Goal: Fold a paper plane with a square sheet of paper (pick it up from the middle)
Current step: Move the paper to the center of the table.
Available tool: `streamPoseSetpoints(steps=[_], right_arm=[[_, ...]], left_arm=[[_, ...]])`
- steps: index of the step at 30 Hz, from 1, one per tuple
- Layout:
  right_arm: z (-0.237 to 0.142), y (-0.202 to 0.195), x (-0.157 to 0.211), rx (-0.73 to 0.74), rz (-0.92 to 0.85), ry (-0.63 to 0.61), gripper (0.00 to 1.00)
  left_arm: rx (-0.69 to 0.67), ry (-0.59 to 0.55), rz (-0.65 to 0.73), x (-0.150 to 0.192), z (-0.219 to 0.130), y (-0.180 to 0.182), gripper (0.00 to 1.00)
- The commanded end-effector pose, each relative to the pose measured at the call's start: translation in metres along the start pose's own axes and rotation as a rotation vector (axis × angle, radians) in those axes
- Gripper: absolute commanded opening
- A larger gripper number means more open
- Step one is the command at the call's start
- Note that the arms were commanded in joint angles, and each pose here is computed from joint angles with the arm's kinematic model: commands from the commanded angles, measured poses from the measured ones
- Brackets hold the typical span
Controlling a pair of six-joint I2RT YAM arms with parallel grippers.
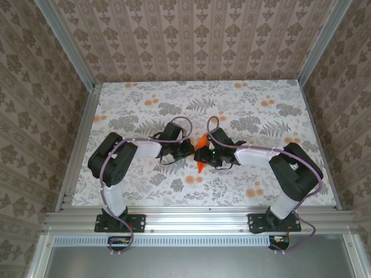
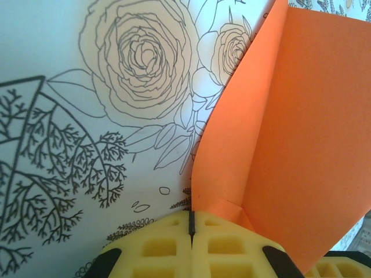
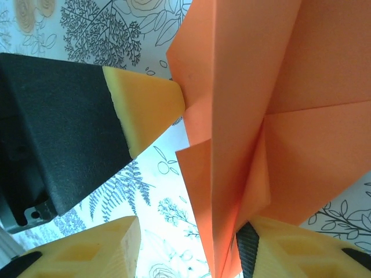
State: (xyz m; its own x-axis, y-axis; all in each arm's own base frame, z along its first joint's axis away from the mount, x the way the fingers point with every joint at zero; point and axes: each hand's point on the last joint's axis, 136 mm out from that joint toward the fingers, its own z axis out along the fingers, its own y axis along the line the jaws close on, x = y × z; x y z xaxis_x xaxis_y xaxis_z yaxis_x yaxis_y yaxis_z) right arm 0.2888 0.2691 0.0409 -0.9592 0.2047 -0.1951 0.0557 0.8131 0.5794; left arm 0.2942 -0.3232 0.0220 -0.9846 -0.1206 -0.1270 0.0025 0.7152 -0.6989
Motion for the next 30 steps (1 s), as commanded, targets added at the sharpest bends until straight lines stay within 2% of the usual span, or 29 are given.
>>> streamPoseSetpoints(steps=[1,6,14,18,30], right_arm=[[0.002,-0.009,-0.004,0.100,-0.022,-0.021,0.48],[0.002,-0.014,-0.006,0.182,-0.033,-0.037,0.47],[0.008,-0.016,-0.007,0.256,-0.032,-0.032,0.37],[0.012,-0.013,-0.008,0.275,-0.040,-0.032,0.35],[0.002,-0.029,-0.009,0.449,-0.051,-0.065,0.31]], left_arm=[[-0.008,0.016,-0.033,0.005,0.004,0.010,0.04],[0.002,0.015,-0.036,0.005,0.003,0.008,0.03],[0.015,0.013,-0.038,0.005,0.001,0.006,0.03],[0.017,0.012,-0.038,0.005,0.000,0.005,0.03],[0.038,0.002,-0.037,0.004,-0.005,-0.001,0.04]])
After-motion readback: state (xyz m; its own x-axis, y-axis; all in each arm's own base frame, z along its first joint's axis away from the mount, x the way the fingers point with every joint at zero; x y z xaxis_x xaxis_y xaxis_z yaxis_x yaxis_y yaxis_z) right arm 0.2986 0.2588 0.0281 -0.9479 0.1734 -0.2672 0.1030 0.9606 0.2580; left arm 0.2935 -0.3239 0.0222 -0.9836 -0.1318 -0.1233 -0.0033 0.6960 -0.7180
